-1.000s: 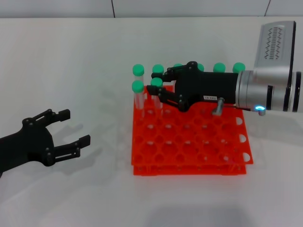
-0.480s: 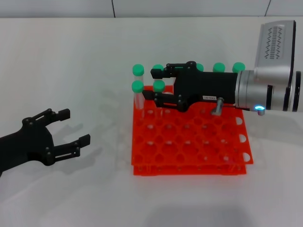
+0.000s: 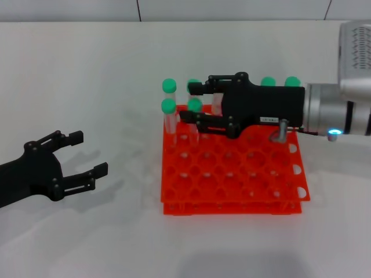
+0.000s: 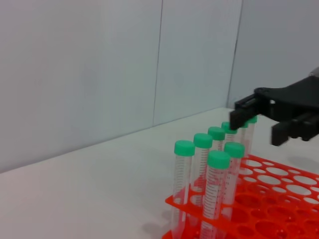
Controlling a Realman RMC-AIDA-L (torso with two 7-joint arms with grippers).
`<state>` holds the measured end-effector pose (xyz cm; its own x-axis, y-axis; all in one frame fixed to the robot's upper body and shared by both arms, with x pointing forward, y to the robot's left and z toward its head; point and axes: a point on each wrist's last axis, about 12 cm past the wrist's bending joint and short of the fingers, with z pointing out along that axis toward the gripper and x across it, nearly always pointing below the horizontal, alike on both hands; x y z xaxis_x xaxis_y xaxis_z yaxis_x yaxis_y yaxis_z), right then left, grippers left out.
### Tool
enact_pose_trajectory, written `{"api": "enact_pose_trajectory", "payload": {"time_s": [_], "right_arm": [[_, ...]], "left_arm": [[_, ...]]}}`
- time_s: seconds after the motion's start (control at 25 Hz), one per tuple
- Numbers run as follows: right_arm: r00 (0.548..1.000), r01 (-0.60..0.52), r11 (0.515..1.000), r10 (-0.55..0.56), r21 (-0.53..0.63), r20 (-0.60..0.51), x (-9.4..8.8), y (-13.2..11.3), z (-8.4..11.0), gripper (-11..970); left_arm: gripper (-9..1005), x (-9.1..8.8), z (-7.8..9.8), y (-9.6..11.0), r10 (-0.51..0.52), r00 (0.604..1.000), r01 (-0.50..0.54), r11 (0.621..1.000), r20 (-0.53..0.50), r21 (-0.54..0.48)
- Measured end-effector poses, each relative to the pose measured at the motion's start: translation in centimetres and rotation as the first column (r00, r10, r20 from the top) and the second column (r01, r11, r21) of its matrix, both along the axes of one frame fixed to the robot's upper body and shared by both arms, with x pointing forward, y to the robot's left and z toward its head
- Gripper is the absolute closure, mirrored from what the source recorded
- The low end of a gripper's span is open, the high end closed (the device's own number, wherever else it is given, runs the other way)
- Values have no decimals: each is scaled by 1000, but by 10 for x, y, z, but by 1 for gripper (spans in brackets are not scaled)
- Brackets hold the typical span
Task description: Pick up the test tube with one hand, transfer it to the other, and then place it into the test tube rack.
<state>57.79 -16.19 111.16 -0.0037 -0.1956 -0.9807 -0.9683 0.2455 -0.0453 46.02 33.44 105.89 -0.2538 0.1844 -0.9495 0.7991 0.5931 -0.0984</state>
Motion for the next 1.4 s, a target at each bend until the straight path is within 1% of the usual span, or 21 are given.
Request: {"api": "enact_pose_trajectory", "payload": {"time_s": [0.16,0.28,0.4,0.6,0.8,1.2,1.4], "right_arm": [[999,-40,999,40,-11,-20,-5,-12,3,350],[999,-38,999,38,2,-38,-11,-30,4,332],[999,-18,1000,18,17,-28,-17,-51,5,315],[998,60,998,-59,35,-17,-29,-84,3,85],[996,80,997,-80,11,-33,-35,-99,-3,84],[996,58,997,-62,-59,-61,-44,-106,-16,83],[996,41,996,-47,-83,-70,-48,-110,-18,83]], "left_arm": [[102,4,3,1,-7,1000,7,1000,-10,-3],[102,7,5,1,-17,1000,17,1000,-21,-2],[102,10,8,2,-29,999,29,1000,-24,1],[102,14,13,2,-66,998,66,998,-18,7],[102,20,17,0,-118,992,119,992,-40,28],[102,30,27,0,-184,981,187,981,-55,42],[102,33,29,-3,-224,970,229,972,-89,53]]}}
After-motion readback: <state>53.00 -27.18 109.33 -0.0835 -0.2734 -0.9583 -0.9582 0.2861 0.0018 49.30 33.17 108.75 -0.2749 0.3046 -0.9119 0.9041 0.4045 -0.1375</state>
